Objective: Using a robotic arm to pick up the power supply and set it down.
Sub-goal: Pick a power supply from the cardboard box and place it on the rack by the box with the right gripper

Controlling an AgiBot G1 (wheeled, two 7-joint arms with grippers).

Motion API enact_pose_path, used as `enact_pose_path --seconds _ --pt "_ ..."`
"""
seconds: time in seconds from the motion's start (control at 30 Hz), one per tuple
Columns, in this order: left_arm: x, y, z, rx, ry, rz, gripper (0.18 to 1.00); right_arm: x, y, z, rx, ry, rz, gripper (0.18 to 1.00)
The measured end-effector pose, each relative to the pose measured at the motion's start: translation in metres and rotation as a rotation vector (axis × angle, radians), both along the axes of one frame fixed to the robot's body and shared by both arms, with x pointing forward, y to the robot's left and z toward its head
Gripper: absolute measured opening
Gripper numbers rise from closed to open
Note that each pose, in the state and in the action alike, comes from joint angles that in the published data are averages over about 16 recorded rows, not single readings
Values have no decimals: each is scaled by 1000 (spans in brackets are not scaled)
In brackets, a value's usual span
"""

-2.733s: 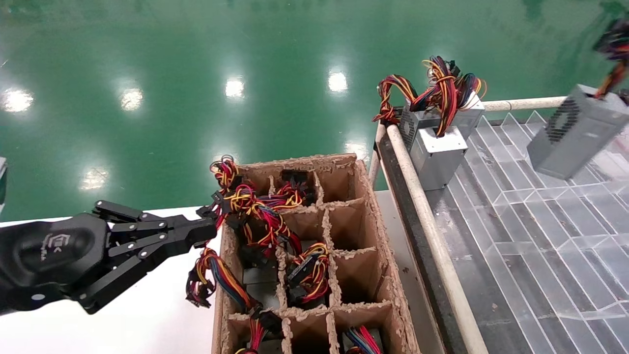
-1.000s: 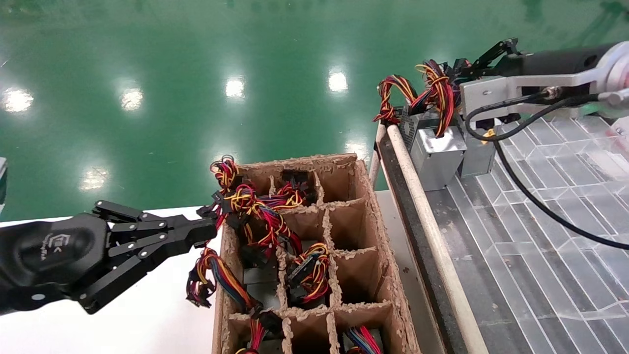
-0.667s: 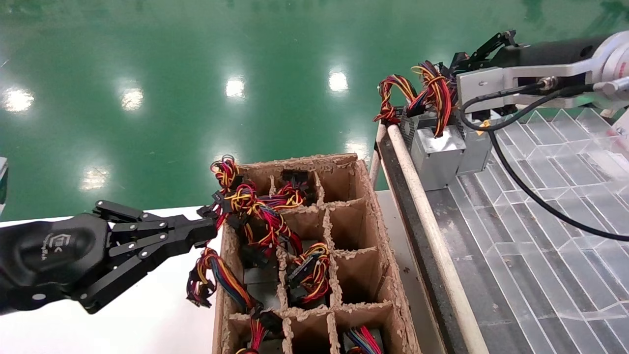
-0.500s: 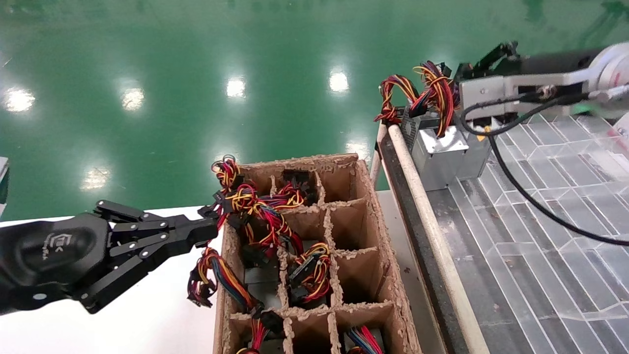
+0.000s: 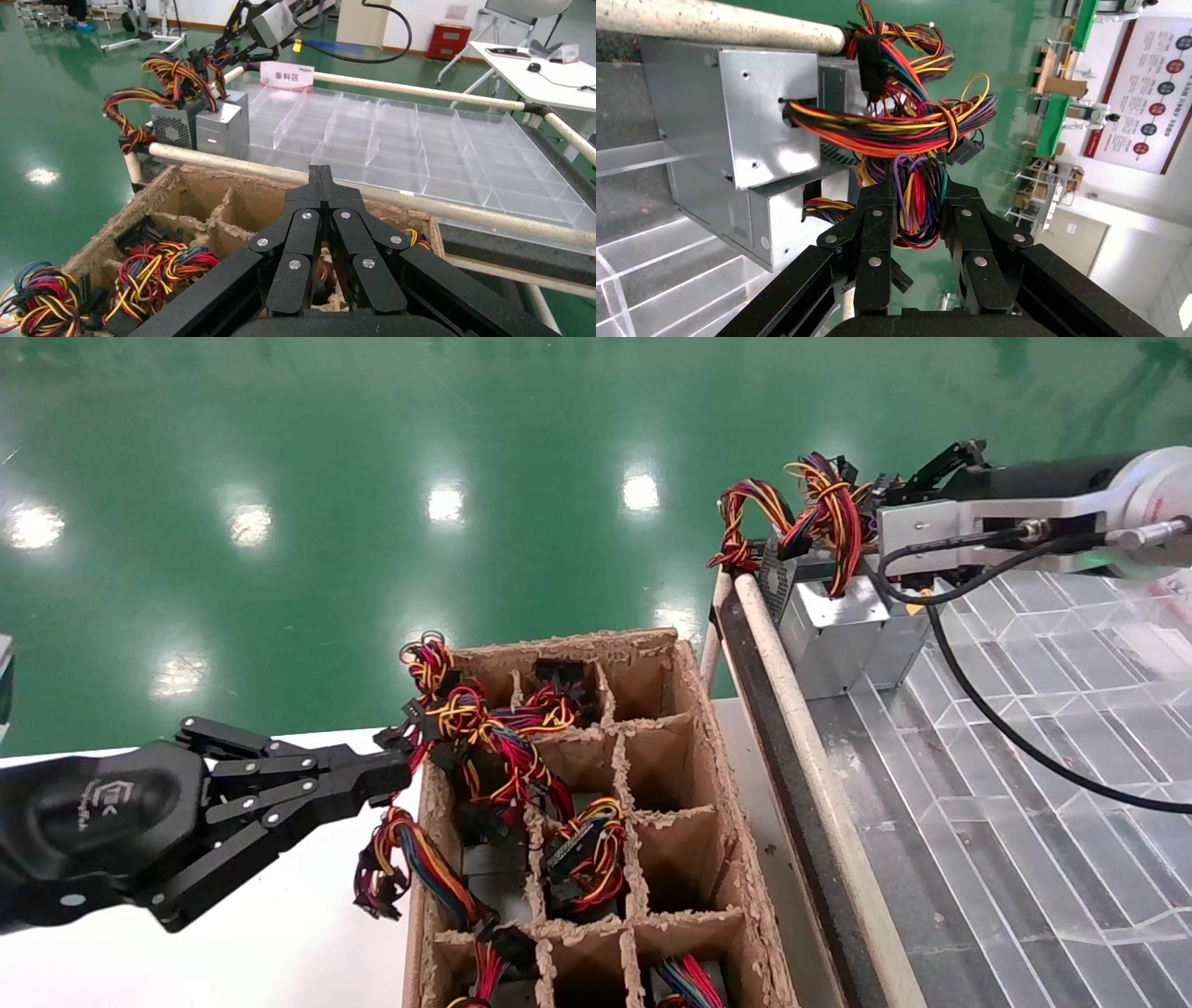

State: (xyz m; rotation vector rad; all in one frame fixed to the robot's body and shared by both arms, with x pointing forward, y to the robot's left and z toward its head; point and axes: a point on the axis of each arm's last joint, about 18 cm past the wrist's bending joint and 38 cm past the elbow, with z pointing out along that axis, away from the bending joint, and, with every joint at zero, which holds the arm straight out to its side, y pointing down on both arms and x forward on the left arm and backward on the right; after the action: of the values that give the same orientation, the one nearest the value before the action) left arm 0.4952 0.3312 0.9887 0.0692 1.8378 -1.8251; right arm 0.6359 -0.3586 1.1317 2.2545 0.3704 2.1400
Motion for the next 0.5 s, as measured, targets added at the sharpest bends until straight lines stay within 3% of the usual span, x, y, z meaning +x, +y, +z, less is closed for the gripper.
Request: enact_pose_path --seconds 0.23,0.5 --pt "0 0 0 0 0 0 191 -1 -1 -1 13 -3 7 301" --pt "0 0 0 0 0 0 191 -5 0 -1 30 -11 18 376"
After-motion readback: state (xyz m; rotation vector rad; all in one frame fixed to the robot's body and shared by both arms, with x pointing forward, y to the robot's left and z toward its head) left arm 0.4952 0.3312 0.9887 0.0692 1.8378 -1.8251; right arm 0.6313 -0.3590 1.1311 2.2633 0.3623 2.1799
